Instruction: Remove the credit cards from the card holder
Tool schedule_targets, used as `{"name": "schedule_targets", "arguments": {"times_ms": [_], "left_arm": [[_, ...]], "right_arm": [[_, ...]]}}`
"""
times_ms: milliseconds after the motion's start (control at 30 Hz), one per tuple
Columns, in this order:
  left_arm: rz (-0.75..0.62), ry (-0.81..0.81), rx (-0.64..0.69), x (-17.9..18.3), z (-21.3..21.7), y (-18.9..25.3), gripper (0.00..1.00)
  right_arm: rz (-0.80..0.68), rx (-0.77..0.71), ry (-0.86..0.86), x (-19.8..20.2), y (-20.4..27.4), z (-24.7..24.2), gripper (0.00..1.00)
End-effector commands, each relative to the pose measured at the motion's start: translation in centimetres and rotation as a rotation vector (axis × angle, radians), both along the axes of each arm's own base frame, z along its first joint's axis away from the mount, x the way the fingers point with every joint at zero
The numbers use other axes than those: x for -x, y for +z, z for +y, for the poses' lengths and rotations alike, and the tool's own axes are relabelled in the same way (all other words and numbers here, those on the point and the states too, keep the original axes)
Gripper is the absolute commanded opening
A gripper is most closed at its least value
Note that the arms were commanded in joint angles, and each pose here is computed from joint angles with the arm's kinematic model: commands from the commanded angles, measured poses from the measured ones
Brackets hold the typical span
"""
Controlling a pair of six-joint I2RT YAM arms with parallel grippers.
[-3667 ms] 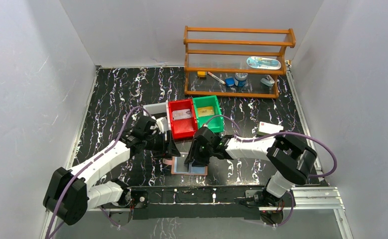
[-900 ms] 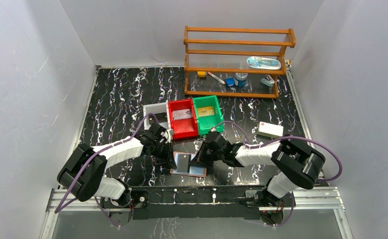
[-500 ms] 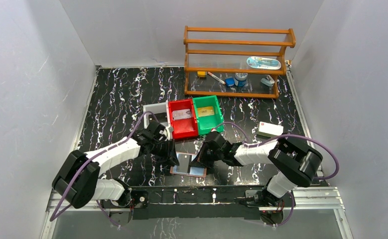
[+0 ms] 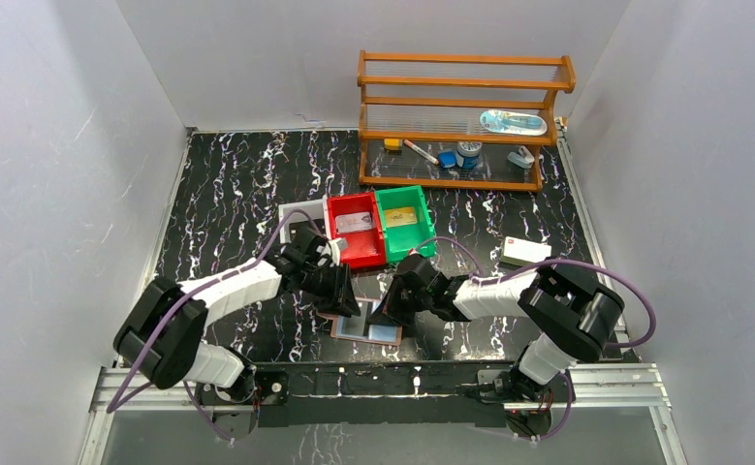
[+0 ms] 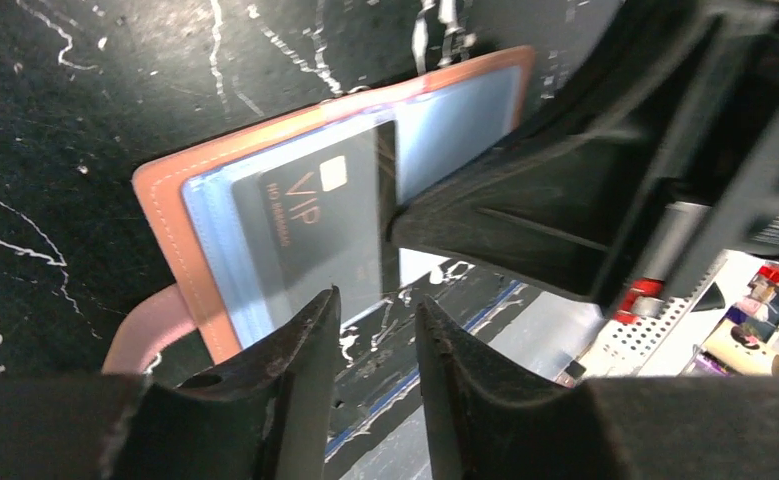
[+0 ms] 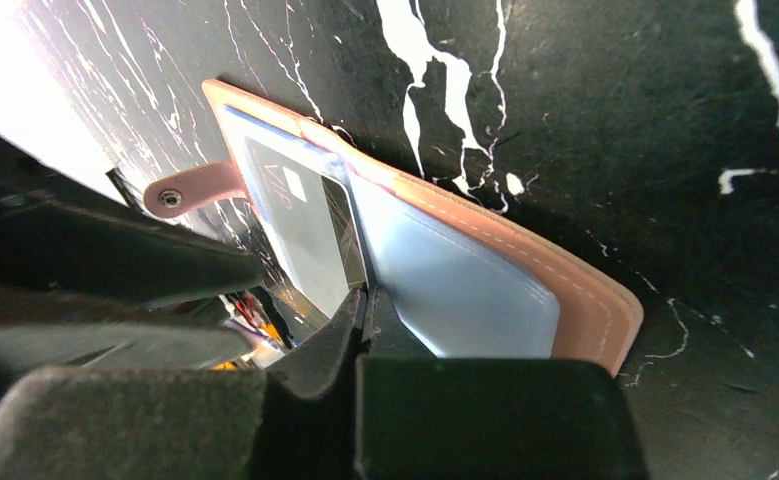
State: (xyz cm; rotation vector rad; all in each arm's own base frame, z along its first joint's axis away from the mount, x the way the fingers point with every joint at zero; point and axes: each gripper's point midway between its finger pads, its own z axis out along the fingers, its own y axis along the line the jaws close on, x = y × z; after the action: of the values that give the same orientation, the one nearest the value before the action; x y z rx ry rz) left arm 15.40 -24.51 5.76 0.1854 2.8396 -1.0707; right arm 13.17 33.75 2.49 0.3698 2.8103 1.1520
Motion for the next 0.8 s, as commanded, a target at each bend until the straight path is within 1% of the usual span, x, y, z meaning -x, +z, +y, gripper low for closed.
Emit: {"name": "schedule_targets", "arguments": {"times_ms": [0,200,300,467,567,700,767], "left_arm": [[0.097,-0.032,-0.044,1.9,0.7,-2.2,0.31],[0.107,-0.020,-0.144,2.5,2.3,-3.8,0.28],[0.108,-0.018,-0.171,2.7,2.8,-4.2,0.26],[0.114,-0.022,-0.182,3.0,3.0,-4.4,0.24],[0.110,-0.023,-0.182,3.0,3.1,-4.3,0.23],[0.109,-0.025,-0.179,3.0,3.0,-4.3,0.22],[0.108,-0.024,-0.179,3.0,3.0,-4.2,0.22]], "right_arm": [[0.010,0.020,0.010,-0.1,-0.2,0.0,0.04],[0.003,0.012,0.007,-0.3,0.2,0.1,0.06],[-0.006,0.002,0.006,-0.3,0.3,0.2,0.09],[-0.006,-0.033,0.000,-0.5,0.5,0.6,0.21],[0.002,-0.036,-0.006,-0.6,0.1,0.6,0.26],[0.002,-0.050,0.007,-0.5,0.0,0.9,0.26],[-0.005,-0.055,0.016,-0.6,0.1,1.1,0.21]]}}
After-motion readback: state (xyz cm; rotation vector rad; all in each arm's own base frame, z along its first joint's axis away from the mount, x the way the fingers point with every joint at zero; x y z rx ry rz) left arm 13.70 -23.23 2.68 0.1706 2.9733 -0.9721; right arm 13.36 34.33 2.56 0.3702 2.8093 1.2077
